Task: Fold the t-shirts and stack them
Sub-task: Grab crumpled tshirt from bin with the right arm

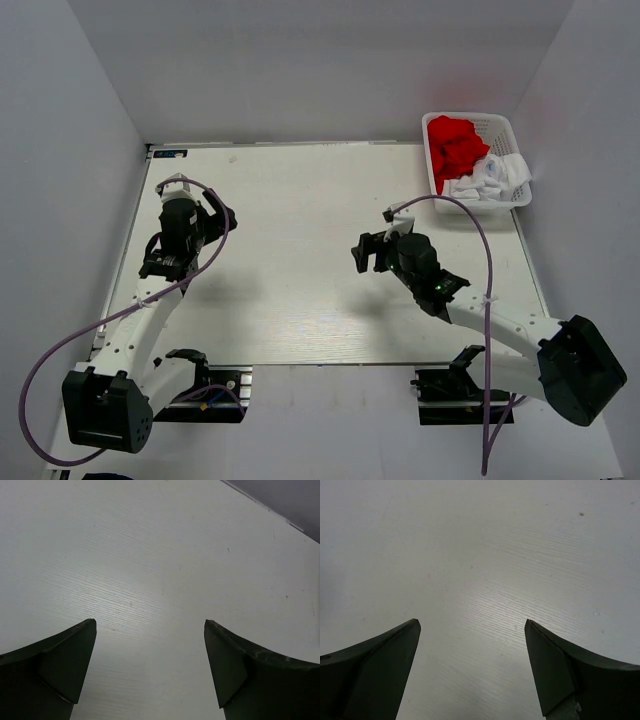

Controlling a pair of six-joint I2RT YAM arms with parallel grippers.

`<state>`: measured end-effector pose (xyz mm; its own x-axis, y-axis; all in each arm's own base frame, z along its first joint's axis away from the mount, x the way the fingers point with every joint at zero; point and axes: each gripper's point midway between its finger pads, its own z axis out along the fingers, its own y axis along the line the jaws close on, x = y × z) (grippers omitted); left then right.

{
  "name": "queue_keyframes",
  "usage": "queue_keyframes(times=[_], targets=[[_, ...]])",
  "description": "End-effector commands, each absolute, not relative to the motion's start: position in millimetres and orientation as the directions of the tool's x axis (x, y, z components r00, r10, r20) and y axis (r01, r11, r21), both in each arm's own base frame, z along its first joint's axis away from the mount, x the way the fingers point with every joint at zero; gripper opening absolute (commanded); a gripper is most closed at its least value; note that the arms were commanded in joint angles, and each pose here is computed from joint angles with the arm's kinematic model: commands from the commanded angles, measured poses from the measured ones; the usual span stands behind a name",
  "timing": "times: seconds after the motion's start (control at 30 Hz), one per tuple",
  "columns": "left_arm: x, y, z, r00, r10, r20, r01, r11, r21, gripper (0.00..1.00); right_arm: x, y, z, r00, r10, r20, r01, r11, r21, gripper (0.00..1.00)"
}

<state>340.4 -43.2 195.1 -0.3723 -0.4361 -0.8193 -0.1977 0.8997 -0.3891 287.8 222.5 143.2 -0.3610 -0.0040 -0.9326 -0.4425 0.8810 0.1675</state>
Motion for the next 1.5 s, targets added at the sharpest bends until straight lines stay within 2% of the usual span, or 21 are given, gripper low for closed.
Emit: queue_keyframes(times=[0.0, 0.13, 0.23, 0.37, 0.43, 0.53, 0.8, 0.93, 1.0, 1.03, 1.1, 1.27, 1.4, 1.43, 1.47], targets=[[340.2, -46.1, 202.7, -0.368, -0.426, -0.826, -0.176, 0.905, -0.388, 0.99, 291.2, 233.2, 150.3, -0.34, 0.006, -0.94, -0.475, 0.862, 0.177, 0.9], [341.4, -46.2, 197.1, -0.39, -0.423, -0.818, -0.185, 0.906, -0.38, 0.99, 290.8, 244.3, 145.9, -0.333, -0.042, -0.942, -0.536, 0.83, 0.152, 0.9], [343.5, -55.4, 198.1, -0.405, -0.413, -0.816, -0.135, 0.91, -0.393, 0.99, 302.4, 253.6, 134.1, -0.381, -0.039, -0.924, -0.51, 0.842, 0.175, 0.9], [345.8, -58.7, 195.7, -0.423, -0.402, -0.812, -0.121, 0.913, -0.39, 0.99, 332.9, 234.5, 136.2, -0.387, 0.066, -0.92, -0.336, 0.919, 0.207, 0.9], [347.0, -60.5, 198.0, -0.418, -0.403, -0.814, -0.109, 0.912, -0.396, 0.99, 345.9, 223.1, 122.2, -0.443, 0.044, -0.896, -0.247, 0.954, 0.168, 0.9], [347.1, -66.6, 191.3, -0.451, -0.383, -0.806, -0.078, 0.917, -0.391, 0.99, 380.7, 193.1, 136.4, -0.454, 0.095, -0.886, -0.082, 0.986, 0.148, 0.9], [353.2, -62.6, 177.4, -0.48, -0.359, -0.801, -0.103, 0.929, -0.355, 0.99, 467.1, 71.8, 169.9, -0.443, 0.263, -0.857, 0.216, 0.959, 0.182, 0.9], [357.1, -58.3, 172.3, -0.5, -0.355, -0.79, -0.137, 0.933, -0.332, 0.99, 499.1, 30.9, 174.0, -0.527, 0.29, -0.799, 0.32, 0.939, 0.131, 0.9], [359.8, -56.7, 165.6, -0.519, -0.343, -0.783, -0.149, 0.938, -0.313, 0.99, 506.7, 14.7, 157.2, -0.568, 0.294, -0.769, 0.344, 0.933, 0.102, 0.9], [359.8, -56.2, 165.5, -0.521, -0.332, -0.786, -0.142, 0.942, -0.303, 0.99, 518.2, 2.2, 175.0, -0.53, 0.307, -0.79, 0.359, 0.926, 0.119, 0.9], [363.2, -57.9, 157.9, -0.545, -0.317, -0.776, -0.136, 0.947, -0.292, 0.99, 533.0, -21.3, 174.8, -0.539, 0.299, -0.788, 0.381, 0.921, 0.089, 0.9], [369.7, -56.3, 145.9, -0.582, -0.303, -0.755, -0.154, 0.952, -0.263, 0.99, 553.3, -62.1, 154.6, -0.567, 0.316, -0.761, 0.435, 0.899, 0.05, 0.9], [378.0, -57.5, 148.0, -0.586, -0.302, -0.752, -0.156, 0.953, -0.262, 0.99, 574.0, -84.5, 146.6, -0.564, 0.292, -0.772, 0.428, 0.903, 0.029, 0.9], [380.7, -56.3, 146.9, -0.587, -0.302, -0.751, -0.164, 0.953, -0.255, 0.99, 583.3, -81.5, 127.0, -0.583, 0.293, -0.758, 0.4, 0.915, 0.047, 0.9], [381.1, -56.3, 149.2, -0.587, -0.302, -0.751, -0.164, 0.953, -0.255, 0.99, 594.4, -85.9, 139.2, -0.554, 0.295, -0.778, 0.393, 0.917, 0.068, 0.9]])
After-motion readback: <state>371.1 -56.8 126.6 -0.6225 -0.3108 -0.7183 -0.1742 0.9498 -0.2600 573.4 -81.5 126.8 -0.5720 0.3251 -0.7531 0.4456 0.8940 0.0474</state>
